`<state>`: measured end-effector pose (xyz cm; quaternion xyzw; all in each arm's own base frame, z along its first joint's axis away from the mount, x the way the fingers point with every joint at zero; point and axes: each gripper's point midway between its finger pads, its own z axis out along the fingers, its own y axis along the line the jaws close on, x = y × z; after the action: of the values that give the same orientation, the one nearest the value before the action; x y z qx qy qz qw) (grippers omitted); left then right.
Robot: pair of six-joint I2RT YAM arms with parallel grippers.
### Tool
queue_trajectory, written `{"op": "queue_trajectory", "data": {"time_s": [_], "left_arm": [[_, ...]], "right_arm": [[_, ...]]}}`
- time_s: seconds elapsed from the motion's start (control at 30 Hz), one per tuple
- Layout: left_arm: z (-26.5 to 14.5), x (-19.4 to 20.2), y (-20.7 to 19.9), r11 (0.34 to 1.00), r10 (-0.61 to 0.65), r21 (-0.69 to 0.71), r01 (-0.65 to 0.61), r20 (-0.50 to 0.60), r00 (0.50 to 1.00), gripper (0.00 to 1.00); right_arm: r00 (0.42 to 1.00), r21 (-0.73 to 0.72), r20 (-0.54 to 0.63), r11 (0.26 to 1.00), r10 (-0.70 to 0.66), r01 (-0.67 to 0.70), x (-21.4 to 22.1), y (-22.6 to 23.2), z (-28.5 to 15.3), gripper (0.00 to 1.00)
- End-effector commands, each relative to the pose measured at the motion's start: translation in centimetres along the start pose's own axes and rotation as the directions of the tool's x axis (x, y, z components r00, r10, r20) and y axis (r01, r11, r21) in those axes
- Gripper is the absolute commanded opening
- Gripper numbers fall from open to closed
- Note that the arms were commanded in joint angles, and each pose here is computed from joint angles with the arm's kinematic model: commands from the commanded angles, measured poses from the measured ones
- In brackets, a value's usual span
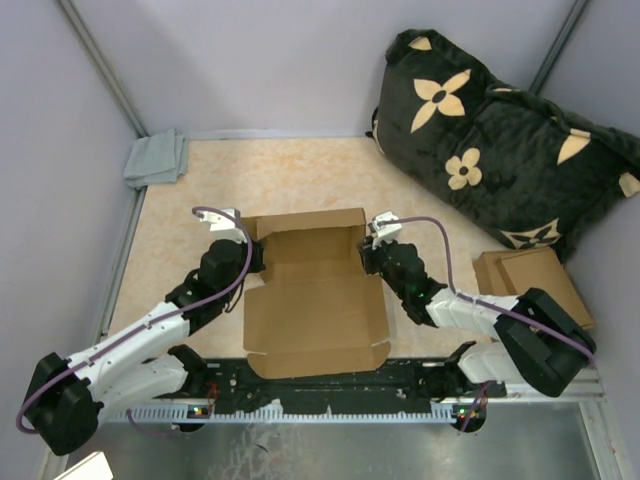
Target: Fold the paper box
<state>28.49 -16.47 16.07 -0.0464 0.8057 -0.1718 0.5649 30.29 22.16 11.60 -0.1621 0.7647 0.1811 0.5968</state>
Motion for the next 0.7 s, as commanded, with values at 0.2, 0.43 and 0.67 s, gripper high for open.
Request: {"op": "queue_trajectory", "data": {"time_s": [0.2,0.43,0.67], "left_arm": [[-0.6,1.2,-0.1,0.999,0.035,0.024,-0.034,-0.052,0.998,0.00],[-0.9,0.6,-0.2,0.999,0.044,0.028,-0.042,-0.041,0.998,0.00],[-0.9,0.3,-0.3,0.999,0.052,0.018,-0.052,-0.037,0.998,0.00]], "right_arm": [[0.991,0.196,0.132,0.980,-0.002,-0.024,-3.5,-0.9,0.3,0.00],[0.996,0.206,0.086,0.978,-0.017,-0.001,-1.9,-0.4,0.6,0.00],[0.998,0.359,0.032,0.932,-0.060,0.044,-1.0,-1.2,0.4,0.00]]}}
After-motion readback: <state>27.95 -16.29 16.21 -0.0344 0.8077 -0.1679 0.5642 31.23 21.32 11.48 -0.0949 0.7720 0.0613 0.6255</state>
